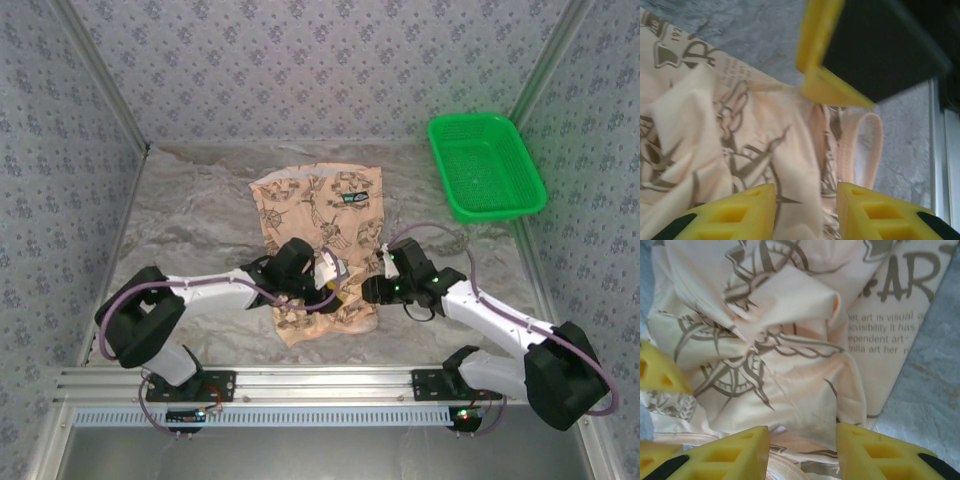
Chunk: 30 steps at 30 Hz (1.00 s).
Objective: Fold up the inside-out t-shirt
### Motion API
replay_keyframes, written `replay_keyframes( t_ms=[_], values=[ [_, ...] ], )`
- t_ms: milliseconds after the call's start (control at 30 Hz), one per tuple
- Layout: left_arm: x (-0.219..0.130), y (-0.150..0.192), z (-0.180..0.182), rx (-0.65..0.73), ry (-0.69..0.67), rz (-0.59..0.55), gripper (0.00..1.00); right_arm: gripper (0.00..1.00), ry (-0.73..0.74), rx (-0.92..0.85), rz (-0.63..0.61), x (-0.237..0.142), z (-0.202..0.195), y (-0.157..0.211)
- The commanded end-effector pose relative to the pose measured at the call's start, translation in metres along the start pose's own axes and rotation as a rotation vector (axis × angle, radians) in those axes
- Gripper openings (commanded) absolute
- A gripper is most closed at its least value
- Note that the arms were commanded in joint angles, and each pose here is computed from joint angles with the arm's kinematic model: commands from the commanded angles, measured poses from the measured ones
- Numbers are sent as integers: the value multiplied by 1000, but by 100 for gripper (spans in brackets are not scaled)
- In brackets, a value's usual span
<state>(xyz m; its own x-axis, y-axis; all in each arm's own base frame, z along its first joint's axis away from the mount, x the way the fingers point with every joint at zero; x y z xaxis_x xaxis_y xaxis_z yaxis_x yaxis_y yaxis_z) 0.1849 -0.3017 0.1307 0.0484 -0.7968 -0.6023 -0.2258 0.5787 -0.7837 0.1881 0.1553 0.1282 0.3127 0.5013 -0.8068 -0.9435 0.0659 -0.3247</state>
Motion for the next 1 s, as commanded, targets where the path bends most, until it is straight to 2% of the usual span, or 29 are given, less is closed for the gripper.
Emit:
replay_keyframes(
  t_ms=[0, 133, 167, 200, 267, 333, 400, 567, 767, 833, 900, 967],
  values=[
    [10, -7, 2, -16, 73, -18, 36, 43, 46, 22, 3, 8, -6, 7],
    [18, -11, 2, -10, 133, -35, 35, 42, 63, -1, 5, 18, -5, 5],
    [19, -12, 1, -6, 145, -43, 35, 38, 62, -8, 5, 22, -5, 3],
    [19, -14, 1, -3, 155, -48, 35, 27, 61, -12, 3, 24, -3, 0],
    [19, -14, 0, 0, 171, -45, 36, 12, 42, -23, 3, 25, 3, -5],
    [19, -14, -2, 8, 189, -41, 38, 3, 20, -39, -3, 22, 11, -11],
    [20, -13, 1, 8, 167, -25, 39, 0, 4, -58, -1, 18, 16, -14],
    [27, -10, 13, 2, 104, 19, 38, 0, -64, -67, -6, 6, 23, -21],
    [20, -26, 29, 7, 57, -79, 33, 0, -146, -7, -54, 1, 20, -40],
    [20, -29, 37, -7, 53, -84, 27, 2, -169, 5, -66, 1, 19, -47],
    [20, -30, 44, -30, 60, -85, 17, 12, -156, 4, -86, -2, 18, -49],
    [21, -30, 51, -52, 59, -84, 6, 18, -88, 15, -109, -3, 11, -50]
  ],
)
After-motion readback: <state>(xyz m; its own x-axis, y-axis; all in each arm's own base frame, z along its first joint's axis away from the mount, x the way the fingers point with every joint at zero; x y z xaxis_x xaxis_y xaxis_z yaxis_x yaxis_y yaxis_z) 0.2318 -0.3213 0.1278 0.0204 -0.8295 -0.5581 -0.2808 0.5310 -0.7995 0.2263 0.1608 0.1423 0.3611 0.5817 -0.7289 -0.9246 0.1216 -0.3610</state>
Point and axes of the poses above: each hand's point on the last joint's axis, 136 mm out from that joint toward the fingers, its own x axis out along the fingers, its own z axis along the line the jaws close on, y = z × x, the point moved 7 cm from there along -x, back along the fingers, and after that the axes turned 9 degrees about x, right-handed, at the moved point
